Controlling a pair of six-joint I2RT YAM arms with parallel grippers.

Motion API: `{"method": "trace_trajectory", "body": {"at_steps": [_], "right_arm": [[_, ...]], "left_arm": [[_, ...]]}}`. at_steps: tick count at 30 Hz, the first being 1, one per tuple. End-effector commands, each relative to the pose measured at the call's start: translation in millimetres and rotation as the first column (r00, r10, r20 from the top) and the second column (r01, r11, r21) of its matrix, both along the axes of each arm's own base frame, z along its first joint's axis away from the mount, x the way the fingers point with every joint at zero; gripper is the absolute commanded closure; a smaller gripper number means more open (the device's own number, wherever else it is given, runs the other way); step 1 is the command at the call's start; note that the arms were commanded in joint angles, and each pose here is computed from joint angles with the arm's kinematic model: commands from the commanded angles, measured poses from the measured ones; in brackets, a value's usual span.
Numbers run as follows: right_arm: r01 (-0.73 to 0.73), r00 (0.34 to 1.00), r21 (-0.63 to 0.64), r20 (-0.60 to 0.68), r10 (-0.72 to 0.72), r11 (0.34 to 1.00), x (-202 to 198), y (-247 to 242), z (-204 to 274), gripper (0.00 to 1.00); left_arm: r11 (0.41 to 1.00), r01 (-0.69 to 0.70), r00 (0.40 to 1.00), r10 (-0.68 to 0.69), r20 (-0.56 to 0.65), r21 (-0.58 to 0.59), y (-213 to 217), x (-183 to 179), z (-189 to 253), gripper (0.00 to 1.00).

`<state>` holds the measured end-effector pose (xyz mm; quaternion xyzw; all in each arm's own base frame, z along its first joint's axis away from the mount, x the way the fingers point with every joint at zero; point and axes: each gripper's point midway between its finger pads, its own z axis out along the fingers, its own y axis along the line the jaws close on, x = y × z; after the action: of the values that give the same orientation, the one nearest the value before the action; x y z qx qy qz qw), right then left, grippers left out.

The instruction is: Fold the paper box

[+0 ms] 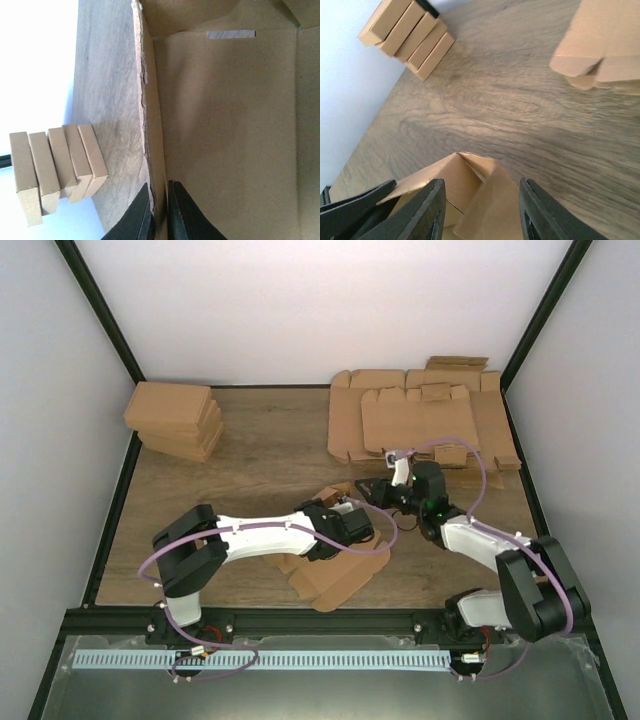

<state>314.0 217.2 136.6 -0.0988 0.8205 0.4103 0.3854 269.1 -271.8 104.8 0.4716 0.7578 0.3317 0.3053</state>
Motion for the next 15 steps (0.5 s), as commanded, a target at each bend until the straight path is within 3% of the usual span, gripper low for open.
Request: {"method": "trace_trajectory", "body": {"at_steps": [1,7,15], "right_arm": [[0.085,0.996,0.002,-0.029,-0.085,0.996,-6.0,-22.4,0.8,0.56],[0.104,0.96,-0.008,-0.261,-0.102,0.995,-50.1,-33.3,-27.1,0.56],[0.166,0.759,-0.141,-0.613,-0.217,0.976,-114.1,-44.1,-77.4,0.51]], "left_arm": [[0.999,0.001,0.998,-0.005,0.067,0.053,-1.6,3.8,11.0,0.9],[0.999,-0.001,0.998,-0.002,0.07,0.037,-5.8,5.3,15.3,0.9],[0.999,-0.003,0.997,0.0,0.074,0.044,-4.8,5.3,14.0,0.9]]}}
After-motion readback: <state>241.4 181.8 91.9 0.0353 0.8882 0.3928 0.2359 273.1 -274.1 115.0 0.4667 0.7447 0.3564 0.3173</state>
